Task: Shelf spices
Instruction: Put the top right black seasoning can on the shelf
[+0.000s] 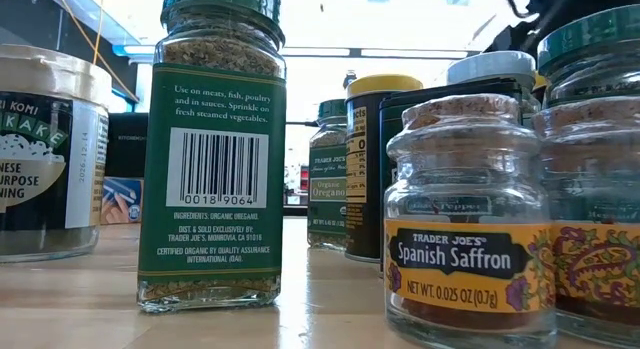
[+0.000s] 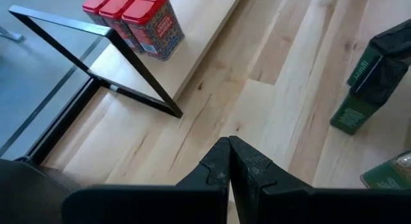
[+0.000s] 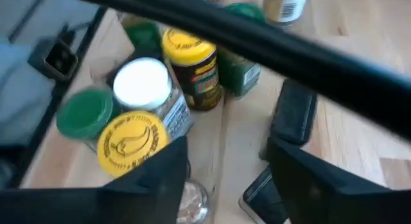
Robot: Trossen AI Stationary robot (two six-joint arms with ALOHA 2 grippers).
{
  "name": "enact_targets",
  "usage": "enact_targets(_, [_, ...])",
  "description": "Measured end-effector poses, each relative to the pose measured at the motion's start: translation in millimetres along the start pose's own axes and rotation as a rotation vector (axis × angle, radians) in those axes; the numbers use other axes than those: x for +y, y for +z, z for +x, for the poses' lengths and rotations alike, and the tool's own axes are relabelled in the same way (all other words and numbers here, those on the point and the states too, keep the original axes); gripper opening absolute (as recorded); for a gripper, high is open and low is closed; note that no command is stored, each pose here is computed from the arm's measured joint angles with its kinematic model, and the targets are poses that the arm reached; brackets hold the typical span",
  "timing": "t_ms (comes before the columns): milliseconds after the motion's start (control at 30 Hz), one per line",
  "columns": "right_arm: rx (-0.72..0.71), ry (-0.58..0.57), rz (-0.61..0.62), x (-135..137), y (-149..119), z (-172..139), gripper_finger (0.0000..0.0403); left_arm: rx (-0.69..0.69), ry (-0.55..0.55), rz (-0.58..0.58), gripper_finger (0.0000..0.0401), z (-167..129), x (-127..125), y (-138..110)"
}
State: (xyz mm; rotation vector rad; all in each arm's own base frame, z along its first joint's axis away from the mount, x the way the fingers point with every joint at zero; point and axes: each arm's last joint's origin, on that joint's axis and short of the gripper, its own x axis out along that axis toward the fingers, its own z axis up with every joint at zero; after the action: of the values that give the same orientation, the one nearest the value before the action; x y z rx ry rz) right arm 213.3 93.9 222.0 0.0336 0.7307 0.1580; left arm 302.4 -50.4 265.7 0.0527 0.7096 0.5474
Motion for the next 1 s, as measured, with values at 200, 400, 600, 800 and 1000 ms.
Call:
enact_targets(200, [-0.015, -0.167, 0.131, 3.7, -5.2, 11.1, 0.0250, 0.014, 0.032, -0.006, 0.0000, 9.1, 0.3, -15.9])
enact_targets(400, [0.015, -0.323, 0.159, 15.8, -7.2, 27.1, 0.0251, 0.019, 0.034, -0.043, 0.0000, 14.3, 0.3, -23.6])
enact_targets(600, [0.073, -0.488, 0.195, 20.6, -4.4, 37.0, 0.0251, 0.012, 0.030, -0.051, 0.0000, 14.4, -0.1, -23.1])
enact_targets(800, [0.123, -0.497, 0.251, 21.0, -12.0, 45.8, 0.0251, 0.009, 0.025, -0.054, 0.0000, 14.4, -0.3, -22.8])
enact_targets(1000, [0.154, -0.503, 0.240, 21.4, -16.4, 51.9, 0.0247, -0.003, 0.019, -0.065, 0.0000, 14.5, -0.9, -21.4])
